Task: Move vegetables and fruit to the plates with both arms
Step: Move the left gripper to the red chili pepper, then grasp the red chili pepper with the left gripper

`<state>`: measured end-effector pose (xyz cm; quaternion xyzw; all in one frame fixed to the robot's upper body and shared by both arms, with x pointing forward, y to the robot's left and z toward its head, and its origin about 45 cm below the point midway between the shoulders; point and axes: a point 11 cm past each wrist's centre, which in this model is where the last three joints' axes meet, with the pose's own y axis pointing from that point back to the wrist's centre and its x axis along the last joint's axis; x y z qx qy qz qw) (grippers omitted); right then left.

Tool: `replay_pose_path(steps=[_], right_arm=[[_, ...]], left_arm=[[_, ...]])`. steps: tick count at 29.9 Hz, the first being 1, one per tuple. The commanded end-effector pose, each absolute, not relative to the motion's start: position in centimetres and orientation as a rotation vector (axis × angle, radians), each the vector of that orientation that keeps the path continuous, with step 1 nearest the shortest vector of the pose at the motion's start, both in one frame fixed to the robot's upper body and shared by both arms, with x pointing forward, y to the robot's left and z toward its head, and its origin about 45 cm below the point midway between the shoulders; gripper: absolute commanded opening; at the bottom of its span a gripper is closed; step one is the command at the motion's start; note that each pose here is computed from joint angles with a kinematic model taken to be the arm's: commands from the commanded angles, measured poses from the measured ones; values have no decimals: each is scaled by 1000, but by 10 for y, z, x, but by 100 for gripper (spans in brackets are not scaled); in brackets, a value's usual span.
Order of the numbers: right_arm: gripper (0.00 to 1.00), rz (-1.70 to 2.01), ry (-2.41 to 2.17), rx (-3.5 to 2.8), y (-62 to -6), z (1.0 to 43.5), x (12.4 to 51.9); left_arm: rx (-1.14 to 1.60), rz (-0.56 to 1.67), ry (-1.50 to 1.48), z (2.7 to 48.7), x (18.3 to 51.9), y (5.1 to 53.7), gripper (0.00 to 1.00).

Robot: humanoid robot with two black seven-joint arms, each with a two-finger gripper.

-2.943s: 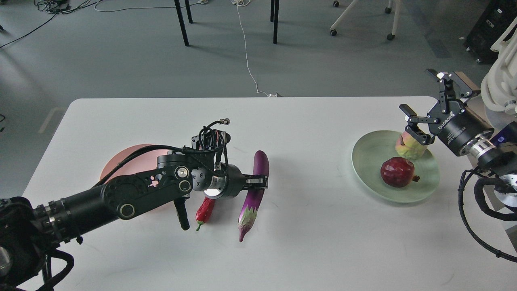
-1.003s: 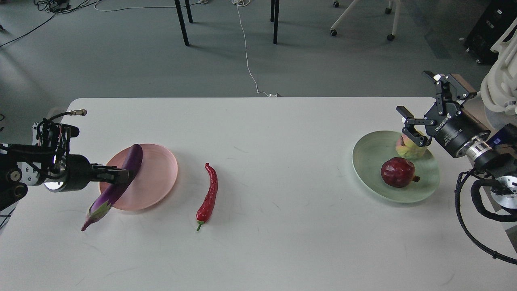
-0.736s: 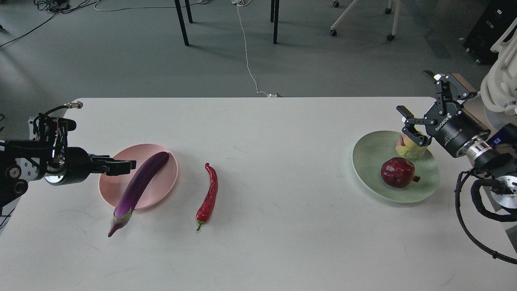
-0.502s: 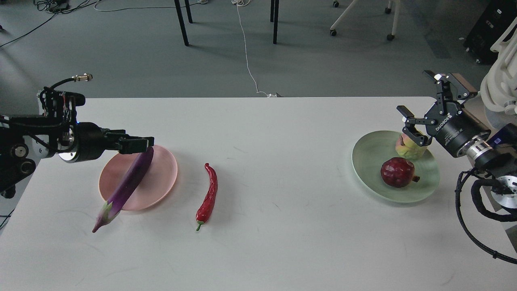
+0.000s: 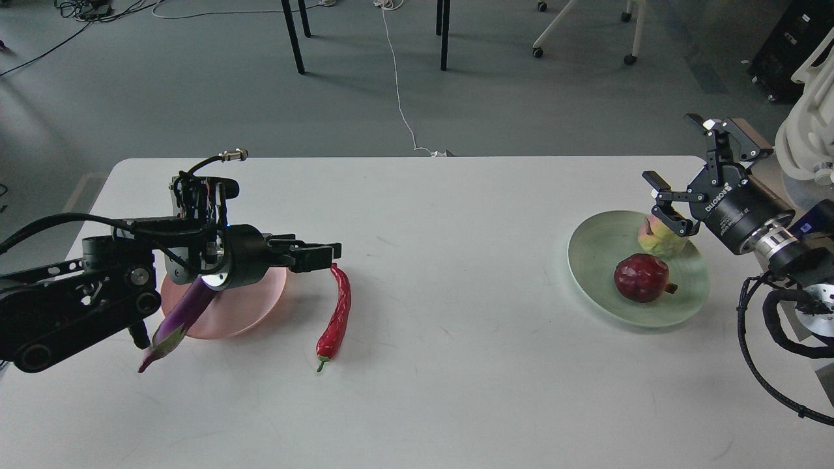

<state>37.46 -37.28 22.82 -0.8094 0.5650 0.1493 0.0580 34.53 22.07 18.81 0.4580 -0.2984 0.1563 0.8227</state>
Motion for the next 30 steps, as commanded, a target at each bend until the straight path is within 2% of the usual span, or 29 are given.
replay_pose_path(steps=[1,5,30], right_arm=[[98,456,1717,-2451,-374,227,374],[98,454,1721,-2451,-375,227,374],[98,472,1728,-2453,-376,222,369]], left_arm=[[959,294,-633,179,339,198,98],[963,268,-637,172,336,189,98],[1093,224,-659,132,333,205,98]])
